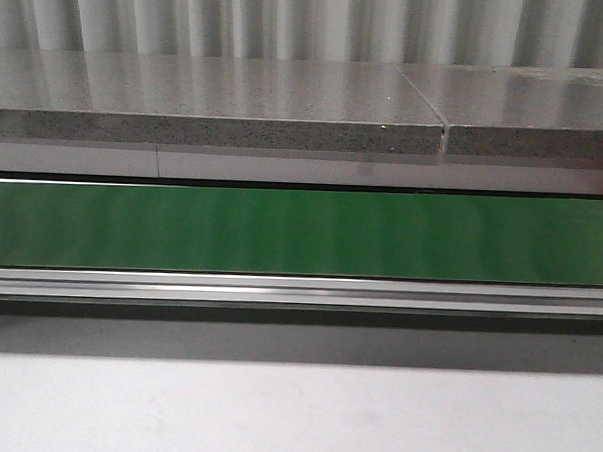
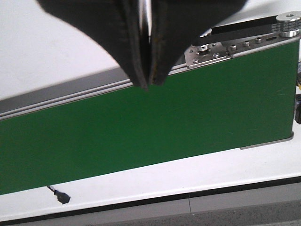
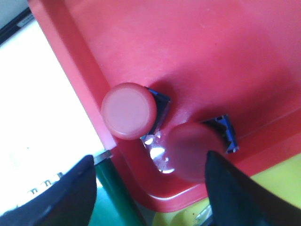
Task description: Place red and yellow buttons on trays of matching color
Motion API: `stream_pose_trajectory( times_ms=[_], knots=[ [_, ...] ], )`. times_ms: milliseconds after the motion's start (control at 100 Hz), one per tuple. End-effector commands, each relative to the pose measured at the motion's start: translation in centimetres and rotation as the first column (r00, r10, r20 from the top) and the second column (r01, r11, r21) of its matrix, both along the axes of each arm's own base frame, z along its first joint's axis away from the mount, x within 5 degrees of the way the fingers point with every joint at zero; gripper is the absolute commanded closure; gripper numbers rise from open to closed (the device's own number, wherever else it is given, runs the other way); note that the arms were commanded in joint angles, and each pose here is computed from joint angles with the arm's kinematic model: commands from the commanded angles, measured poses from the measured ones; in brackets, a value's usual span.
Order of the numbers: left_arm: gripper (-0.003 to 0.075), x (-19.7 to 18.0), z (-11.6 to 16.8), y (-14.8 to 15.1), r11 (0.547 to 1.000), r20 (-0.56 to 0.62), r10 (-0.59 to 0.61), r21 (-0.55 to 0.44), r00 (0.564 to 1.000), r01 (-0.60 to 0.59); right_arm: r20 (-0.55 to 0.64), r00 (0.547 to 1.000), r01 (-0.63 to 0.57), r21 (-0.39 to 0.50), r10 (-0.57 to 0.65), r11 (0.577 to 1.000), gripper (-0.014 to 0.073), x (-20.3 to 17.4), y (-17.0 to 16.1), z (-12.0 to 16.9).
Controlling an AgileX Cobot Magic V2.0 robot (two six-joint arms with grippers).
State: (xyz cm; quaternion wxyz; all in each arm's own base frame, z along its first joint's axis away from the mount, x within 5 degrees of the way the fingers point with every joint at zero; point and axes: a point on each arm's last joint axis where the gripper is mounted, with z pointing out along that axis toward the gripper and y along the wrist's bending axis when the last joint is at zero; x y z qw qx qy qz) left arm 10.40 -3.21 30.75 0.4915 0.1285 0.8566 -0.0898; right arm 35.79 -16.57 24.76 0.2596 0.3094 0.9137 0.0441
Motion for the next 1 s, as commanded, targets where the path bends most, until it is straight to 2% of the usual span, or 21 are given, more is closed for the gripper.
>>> stream_pose_trajectory(
  times_ms=[0, 270, 340, 440, 560, 690, 840, 990],
  knots=[
    [0.0741, 0.2, 1.4, -0.1, 0.999, 0.081, 0.006, -0.043, 0.997, -0.002, 0.085, 0.996, -0.004, -0.071, 0.010, 0.997, 0.0109, -0.8, 0.0, 3.5],
    [0.0741, 0.2, 1.4, -0.1, 0.999, 0.081, 0.006, -0.043, 0.997, -0.002, 0.097, 0.995, -0.022, -0.135, 0.035, 0.991, 0.0109, -2.6, 0.7, 5.4],
    [0.0741, 0.2, 1.4, -0.1, 0.999, 0.081, 0.006, -0.043, 0.997, -0.002, 0.110, 0.992, -0.041, -0.163, 0.059, 0.986, 0.0132, -3.2, 1.3, 5.9],
    [0.0741, 0.2, 1.4, -0.1, 0.999, 0.081, 0.006, -0.043, 0.997, -0.002, 0.138, 0.987, -0.060, -0.189, 0.087, 0.980, 0.0268, -4.1, 2.5, 6.6],
    [0.0741, 0.2, 1.4, -0.1, 0.999, 0.081, 0.006, -0.043, 0.997, -0.002, 0.170, 0.975, -0.100, -0.227, 0.140, 0.969, 0.0501, -5.2, 4.7, 7.4],
    [0.0741, 0.2, 1.4, -0.1, 0.999, 0.081, 0.006, -0.043, 0.997, -0.002, 0.185, 0.957, -0.168, -0.284, 0.225, 0.944, 0.0670, -6.3, 7.4, 8.1],
    [0.0741, 0.2, 1.4, -0.1, 0.999, 0.081, 0.006, -0.043, 0.997, -0.002, 0.227, 0.926, -0.223, -0.313, 0.300, 0.923, 0.0663, -7.9, 10.2, 8.8],
    [0.0741, 0.2, 1.4, -0.1, 0.999, 0.081, 0.006, -0.043, 0.997, -0.002, 0.273, 0.873, -0.296, -0.362, 0.404, 0.884, 0.0663, -9.7, 13.2, 9.3]
  ],
)
